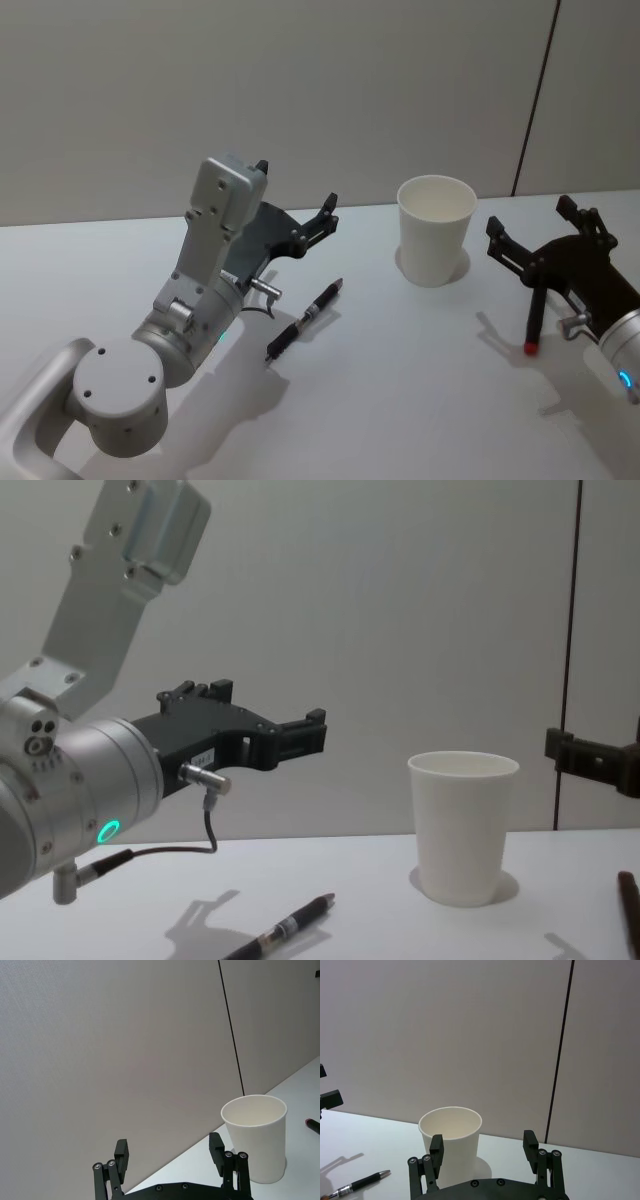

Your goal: Place the pen into the pen holder.

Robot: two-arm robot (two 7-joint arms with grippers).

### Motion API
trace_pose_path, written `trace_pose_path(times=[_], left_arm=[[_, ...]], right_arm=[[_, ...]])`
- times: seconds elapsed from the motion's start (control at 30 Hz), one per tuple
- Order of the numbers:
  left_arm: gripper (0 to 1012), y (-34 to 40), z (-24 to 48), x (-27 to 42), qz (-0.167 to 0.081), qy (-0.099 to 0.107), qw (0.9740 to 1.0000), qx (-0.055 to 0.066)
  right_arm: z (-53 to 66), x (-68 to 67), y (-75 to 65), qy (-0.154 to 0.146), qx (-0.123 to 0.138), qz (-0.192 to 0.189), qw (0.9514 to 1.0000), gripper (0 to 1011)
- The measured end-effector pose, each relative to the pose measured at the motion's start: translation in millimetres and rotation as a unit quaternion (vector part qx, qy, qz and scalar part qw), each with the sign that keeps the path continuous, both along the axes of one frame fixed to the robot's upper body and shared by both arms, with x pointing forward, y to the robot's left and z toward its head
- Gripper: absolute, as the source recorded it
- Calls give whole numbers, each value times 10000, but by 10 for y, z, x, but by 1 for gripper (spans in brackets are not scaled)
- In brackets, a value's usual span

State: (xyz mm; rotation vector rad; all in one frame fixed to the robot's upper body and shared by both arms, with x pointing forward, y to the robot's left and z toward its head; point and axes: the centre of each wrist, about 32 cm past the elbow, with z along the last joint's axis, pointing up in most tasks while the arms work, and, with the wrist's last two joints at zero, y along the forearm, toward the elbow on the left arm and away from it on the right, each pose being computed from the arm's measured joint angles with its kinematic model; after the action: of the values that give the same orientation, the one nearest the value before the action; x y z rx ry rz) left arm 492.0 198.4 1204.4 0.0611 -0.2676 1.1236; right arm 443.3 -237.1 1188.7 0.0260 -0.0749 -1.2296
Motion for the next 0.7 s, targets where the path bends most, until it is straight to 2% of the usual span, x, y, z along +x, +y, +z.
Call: trace_pose_path(times=[0.7], left_arm=[[1001, 0, 0, 0, 0, 0, 10000, 0]], right_arm=[[0, 0, 0, 0, 0, 0, 10000, 1001]])
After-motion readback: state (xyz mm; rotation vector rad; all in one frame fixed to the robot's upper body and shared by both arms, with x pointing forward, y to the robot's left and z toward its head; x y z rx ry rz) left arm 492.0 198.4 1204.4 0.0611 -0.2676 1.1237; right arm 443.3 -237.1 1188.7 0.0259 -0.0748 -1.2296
